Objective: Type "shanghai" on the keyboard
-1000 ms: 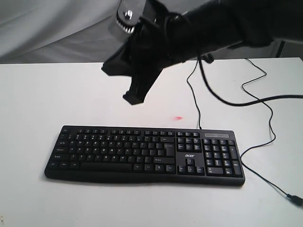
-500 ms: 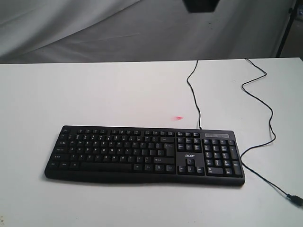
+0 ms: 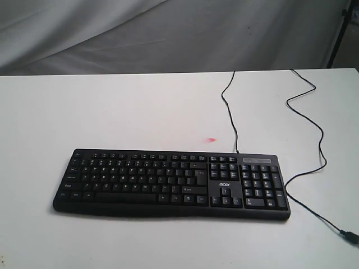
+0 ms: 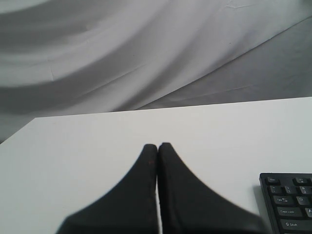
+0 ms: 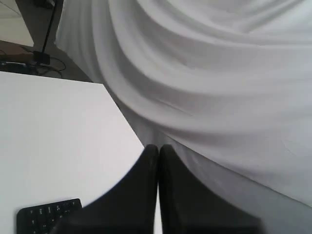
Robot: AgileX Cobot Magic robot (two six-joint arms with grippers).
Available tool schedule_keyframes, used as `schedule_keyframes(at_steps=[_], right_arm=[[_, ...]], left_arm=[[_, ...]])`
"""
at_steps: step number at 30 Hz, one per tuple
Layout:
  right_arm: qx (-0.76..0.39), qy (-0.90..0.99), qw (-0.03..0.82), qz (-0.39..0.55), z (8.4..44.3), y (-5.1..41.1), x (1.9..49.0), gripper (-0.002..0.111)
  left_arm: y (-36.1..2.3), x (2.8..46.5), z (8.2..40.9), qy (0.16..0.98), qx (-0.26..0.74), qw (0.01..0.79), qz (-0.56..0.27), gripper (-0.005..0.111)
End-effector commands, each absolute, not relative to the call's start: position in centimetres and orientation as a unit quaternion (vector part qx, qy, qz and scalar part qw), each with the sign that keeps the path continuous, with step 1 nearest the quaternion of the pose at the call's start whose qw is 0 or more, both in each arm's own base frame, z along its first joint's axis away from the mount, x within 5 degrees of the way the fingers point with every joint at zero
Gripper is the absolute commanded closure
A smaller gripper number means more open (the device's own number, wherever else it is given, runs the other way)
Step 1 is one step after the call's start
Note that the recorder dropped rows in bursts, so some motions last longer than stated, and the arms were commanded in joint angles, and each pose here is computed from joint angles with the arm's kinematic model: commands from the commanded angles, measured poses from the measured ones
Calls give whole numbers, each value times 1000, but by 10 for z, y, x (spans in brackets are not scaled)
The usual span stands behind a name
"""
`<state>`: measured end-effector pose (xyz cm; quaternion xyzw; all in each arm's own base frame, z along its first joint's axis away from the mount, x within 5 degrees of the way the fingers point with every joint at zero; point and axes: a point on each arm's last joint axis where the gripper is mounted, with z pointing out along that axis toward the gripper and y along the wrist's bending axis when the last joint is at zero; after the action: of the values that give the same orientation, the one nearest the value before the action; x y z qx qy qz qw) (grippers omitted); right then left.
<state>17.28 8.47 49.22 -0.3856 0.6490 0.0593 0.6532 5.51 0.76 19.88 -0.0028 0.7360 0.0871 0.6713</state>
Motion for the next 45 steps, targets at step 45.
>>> schedule_keyframes(at_steps=[45], right_arm=[[-92, 677, 727, -65, 305, 4, 81, 108]], left_arm=[[7, 56, 197, 737, -2, 671, 85, 106]])
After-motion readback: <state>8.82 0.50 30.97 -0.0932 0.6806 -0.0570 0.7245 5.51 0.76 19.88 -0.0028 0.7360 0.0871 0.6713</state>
